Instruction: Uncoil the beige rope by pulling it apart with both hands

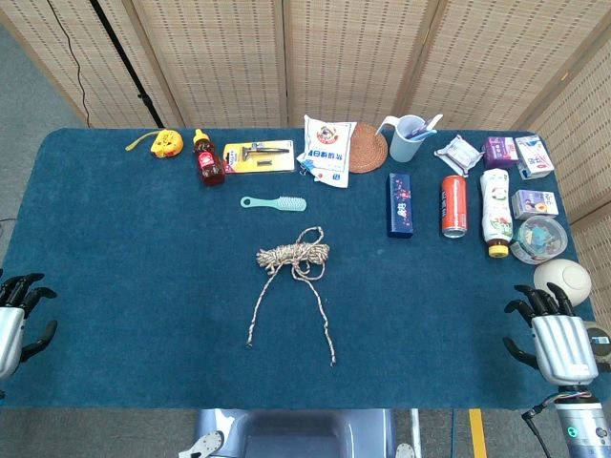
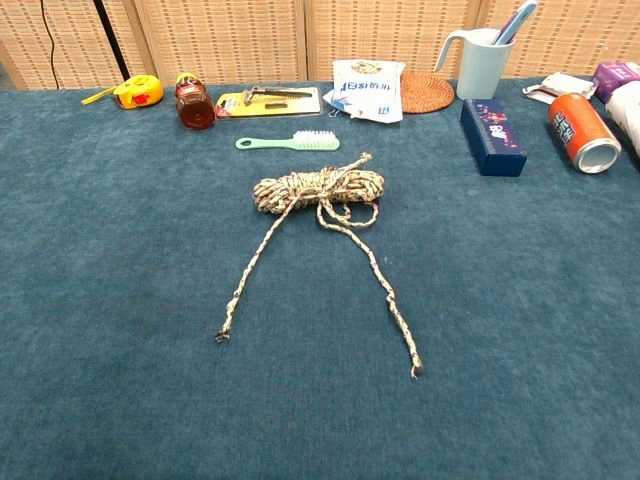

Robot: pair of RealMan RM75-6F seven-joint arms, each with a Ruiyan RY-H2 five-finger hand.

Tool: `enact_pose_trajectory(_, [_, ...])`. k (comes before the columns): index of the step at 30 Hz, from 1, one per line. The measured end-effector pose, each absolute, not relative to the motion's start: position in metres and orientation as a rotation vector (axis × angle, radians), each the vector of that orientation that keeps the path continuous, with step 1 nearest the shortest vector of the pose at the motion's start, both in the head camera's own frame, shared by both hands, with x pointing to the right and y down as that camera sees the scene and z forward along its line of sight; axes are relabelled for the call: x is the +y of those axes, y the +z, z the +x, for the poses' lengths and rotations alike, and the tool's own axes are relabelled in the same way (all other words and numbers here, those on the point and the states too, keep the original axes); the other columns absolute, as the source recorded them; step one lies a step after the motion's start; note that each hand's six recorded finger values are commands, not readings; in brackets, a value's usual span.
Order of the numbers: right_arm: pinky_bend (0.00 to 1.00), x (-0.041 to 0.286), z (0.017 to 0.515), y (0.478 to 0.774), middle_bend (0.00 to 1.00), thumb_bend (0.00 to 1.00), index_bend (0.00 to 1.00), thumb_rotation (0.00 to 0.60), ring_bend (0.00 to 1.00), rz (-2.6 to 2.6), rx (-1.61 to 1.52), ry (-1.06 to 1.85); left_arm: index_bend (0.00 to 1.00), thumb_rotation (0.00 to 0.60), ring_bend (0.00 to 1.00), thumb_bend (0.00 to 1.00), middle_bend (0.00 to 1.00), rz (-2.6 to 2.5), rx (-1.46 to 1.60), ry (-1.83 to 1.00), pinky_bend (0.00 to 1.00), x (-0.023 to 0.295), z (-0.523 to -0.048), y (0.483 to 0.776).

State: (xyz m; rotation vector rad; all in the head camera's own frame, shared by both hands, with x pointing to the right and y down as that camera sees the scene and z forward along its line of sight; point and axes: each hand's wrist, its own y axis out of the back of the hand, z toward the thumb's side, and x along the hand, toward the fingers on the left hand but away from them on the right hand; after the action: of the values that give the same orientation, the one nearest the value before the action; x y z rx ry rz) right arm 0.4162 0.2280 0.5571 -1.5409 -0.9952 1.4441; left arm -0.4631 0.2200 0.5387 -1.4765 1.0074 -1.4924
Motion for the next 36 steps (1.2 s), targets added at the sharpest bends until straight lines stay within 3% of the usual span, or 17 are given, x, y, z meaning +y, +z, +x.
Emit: enact_pose_trajectory(36, [0.12, 0.223, 0.405, 0.558, 0.21, 0.22, 0.38, 0.600, 0.23, -1.614, -1.005, 1.371, 0.37, 0.600, 0.18, 0.29, 0.24, -1.497, 1.013, -1.462, 0.06, 0.215, -0.462, 0.529])
